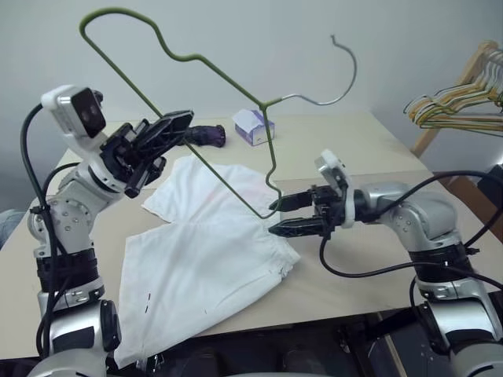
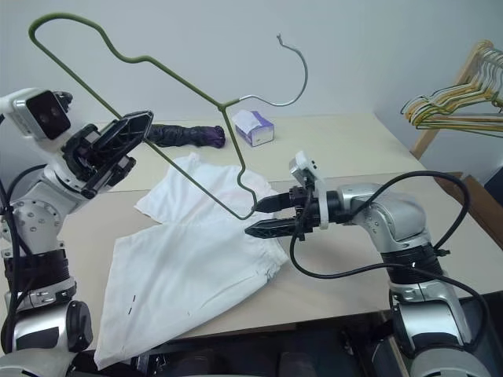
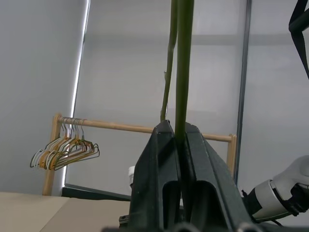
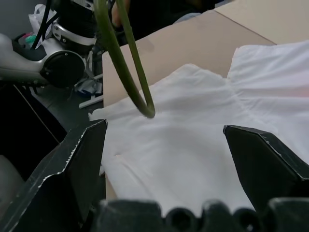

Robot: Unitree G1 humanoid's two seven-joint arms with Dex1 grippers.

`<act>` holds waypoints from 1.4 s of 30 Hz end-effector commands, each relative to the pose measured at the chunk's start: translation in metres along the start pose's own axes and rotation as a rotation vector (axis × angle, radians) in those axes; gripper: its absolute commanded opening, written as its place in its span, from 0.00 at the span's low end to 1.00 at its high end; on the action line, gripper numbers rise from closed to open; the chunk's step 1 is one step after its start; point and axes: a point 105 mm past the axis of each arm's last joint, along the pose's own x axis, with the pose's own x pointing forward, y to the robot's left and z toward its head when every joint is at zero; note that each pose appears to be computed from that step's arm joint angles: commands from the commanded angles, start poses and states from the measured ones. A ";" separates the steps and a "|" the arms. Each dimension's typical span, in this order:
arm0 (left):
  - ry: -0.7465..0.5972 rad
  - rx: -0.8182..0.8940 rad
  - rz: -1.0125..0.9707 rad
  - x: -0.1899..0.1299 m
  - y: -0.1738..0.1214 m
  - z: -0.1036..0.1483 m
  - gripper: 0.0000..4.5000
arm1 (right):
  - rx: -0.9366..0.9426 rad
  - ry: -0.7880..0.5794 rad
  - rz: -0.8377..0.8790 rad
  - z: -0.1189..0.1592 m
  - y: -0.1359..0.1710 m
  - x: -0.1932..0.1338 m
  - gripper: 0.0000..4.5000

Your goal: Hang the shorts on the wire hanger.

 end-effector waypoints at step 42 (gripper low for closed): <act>0.401 0.088 0.478 -0.036 0.056 -0.077 0.99 | 0.099 -0.120 -0.172 0.026 0.011 -0.035 0.00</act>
